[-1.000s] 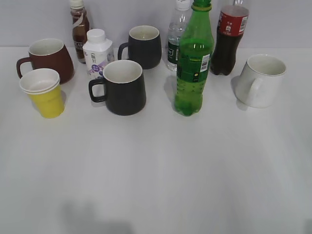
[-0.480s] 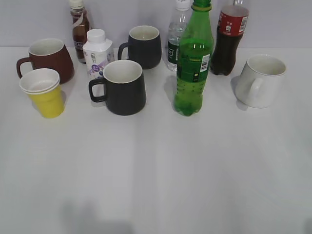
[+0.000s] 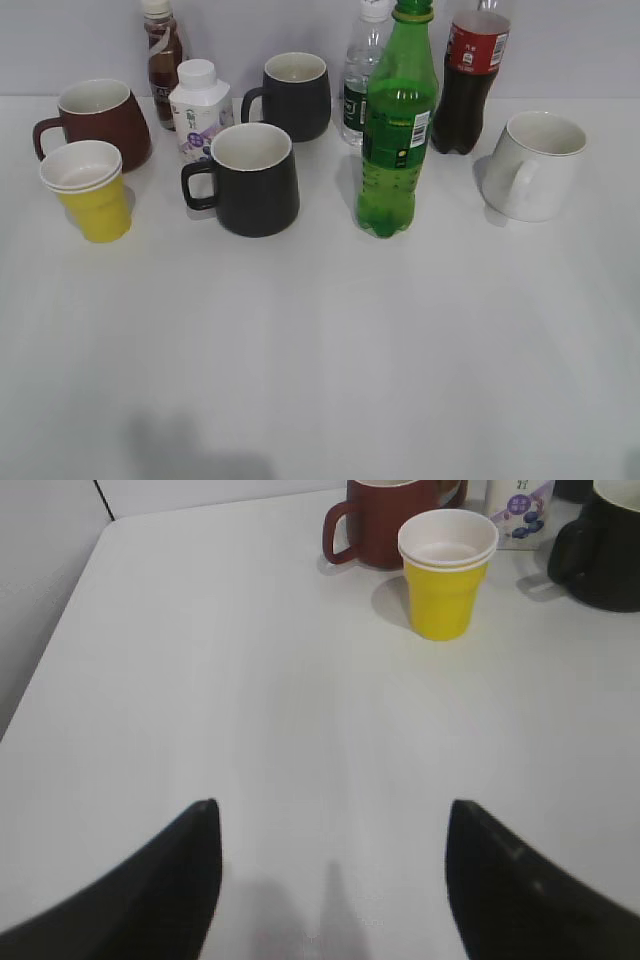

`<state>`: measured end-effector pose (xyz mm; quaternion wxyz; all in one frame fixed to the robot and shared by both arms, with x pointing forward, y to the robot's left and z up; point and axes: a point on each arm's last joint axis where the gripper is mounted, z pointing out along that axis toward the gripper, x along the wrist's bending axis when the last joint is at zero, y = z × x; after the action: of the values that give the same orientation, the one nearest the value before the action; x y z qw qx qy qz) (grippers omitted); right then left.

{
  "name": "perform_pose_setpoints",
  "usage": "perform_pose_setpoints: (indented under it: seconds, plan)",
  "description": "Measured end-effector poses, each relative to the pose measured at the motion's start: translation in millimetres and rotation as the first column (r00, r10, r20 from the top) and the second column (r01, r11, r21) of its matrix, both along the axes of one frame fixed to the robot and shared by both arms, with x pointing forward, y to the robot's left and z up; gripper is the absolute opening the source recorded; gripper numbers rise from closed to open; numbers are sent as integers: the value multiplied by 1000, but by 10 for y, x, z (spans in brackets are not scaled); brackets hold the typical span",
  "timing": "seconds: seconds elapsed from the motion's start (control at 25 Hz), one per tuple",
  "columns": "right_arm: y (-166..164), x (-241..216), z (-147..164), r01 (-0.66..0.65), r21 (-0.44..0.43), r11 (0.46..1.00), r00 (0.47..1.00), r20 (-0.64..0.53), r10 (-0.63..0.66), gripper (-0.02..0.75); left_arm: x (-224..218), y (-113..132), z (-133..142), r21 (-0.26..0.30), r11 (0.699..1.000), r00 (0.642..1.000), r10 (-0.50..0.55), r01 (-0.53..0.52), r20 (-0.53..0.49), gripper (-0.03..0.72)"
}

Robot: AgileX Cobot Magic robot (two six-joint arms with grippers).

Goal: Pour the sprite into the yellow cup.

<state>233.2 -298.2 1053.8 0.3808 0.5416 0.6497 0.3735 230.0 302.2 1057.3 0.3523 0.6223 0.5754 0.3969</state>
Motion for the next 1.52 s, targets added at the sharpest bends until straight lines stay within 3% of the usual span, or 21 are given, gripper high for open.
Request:
perform_pose_setpoints:
  seconds: [0.24, 0.4, 0.6, 0.84, 1.08, 1.24, 1.36, 1.52]
  plan:
    - [0, 0, 0, 0, 0, 1000, 1000, 0, 0, 588, 8, -16, 13, -20, 999, 999, -49, 49, 2, 533]
    - [4, -2, 32, -3, 7, 1000, 1000, 23, 3, 588, 132, -20, 167, -19, 996, 992, -88, 90, 90, 533]
    - [120, 203, 346, -95, 156, 983, 963, 263, 52, 588, 455, -43, 326, -17, 995, 961, -91, 99, 261, 533]
    - [223, 732, 383, -163, 200, 966, 961, 253, 110, 588, 1058, -85, 196, -20, 995, 948, -84, 94, 307, 533]
    - [341, 1174, 311, -233, 102, 967, 957, 200, 210, 588, 1668, -125, -9, -46, 996, 966, -67, 81, 250, 533]
    - [479, 1426, 177, -286, 53, 957, 952, 128, 278, 588, 2027, -136, -340, -108, 994, 993, -23, 36, 120, 533]
    - [605, 1588, 48, -334, 6, 943, 941, 70, 332, 588, 2152, -147, -510, -163, 987, 998, 16, -7, 54, 533]
    - [732, 1815, -120, -333, -25, 943, 942, 35, 334, 588, 2166, -266, -666, -162, 986, 999, -27, 34, 44, 533]
